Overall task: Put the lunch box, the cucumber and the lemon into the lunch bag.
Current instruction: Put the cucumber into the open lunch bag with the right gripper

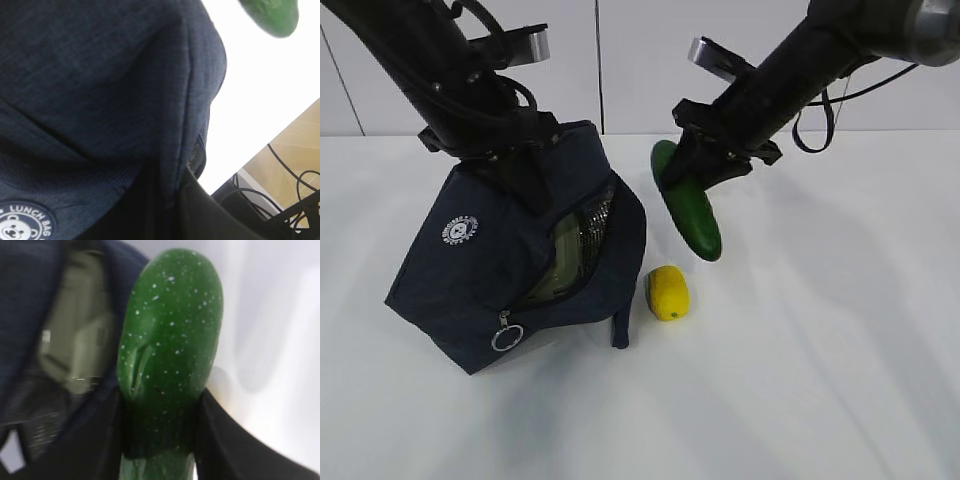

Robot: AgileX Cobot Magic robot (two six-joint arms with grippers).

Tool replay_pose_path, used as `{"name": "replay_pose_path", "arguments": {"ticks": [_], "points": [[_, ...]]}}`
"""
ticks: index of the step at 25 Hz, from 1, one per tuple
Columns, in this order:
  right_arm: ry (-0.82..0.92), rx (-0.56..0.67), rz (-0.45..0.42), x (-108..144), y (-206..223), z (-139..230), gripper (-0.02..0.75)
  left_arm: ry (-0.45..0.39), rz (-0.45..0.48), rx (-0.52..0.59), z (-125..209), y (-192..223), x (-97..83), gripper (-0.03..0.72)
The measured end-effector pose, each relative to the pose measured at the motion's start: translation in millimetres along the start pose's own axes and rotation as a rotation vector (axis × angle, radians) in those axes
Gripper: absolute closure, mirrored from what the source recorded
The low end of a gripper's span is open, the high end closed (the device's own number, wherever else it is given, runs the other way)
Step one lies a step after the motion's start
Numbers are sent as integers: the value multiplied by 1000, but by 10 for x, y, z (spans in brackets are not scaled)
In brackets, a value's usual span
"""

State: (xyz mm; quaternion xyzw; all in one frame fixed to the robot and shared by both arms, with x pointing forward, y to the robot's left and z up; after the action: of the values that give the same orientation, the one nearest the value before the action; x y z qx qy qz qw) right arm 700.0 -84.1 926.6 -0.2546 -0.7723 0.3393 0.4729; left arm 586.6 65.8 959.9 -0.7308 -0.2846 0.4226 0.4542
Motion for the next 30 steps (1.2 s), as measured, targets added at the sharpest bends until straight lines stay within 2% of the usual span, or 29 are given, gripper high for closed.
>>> {"name": "replay_pose_path", "arguments": {"ticks": [3,6,12,19,26,30], "points": [[-9,-28,-81,146,-8,-51,468,-3,9,3,5,0,-16,669],[11,-39,-134,182,56,-74,468,-10,23,-2,-4,0,-42,669],[22,-30,-156,180,151,-59,468,-26,45,-68,-123,-5,-80,669],[-32,-17,-247,436,388,-33,468,-34,56,-92,-168,-9,-98,669],[-26,-86,-428,498,651,-106,468,-34,55,-96,-175,-10,-96,669],[6,-117,-487,502,716,-148,468,-34,54,-101,-183,-11,-94,669]]}}
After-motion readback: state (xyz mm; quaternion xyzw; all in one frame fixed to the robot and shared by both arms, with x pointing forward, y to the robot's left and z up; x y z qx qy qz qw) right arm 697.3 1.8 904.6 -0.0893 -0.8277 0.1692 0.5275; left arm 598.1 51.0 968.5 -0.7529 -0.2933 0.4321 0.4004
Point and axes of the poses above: a point on each arm's last joint axis where the gripper is mounted, y pointing out along that axis toward the gripper, x along the wrist's bending axis when the last joint is at zero, z = x × y, the point moved 9 cm from there along y, pointing out along that axis toward the gripper, and after that the axes turned 2 degrees about -y, right-handed, at the moved point
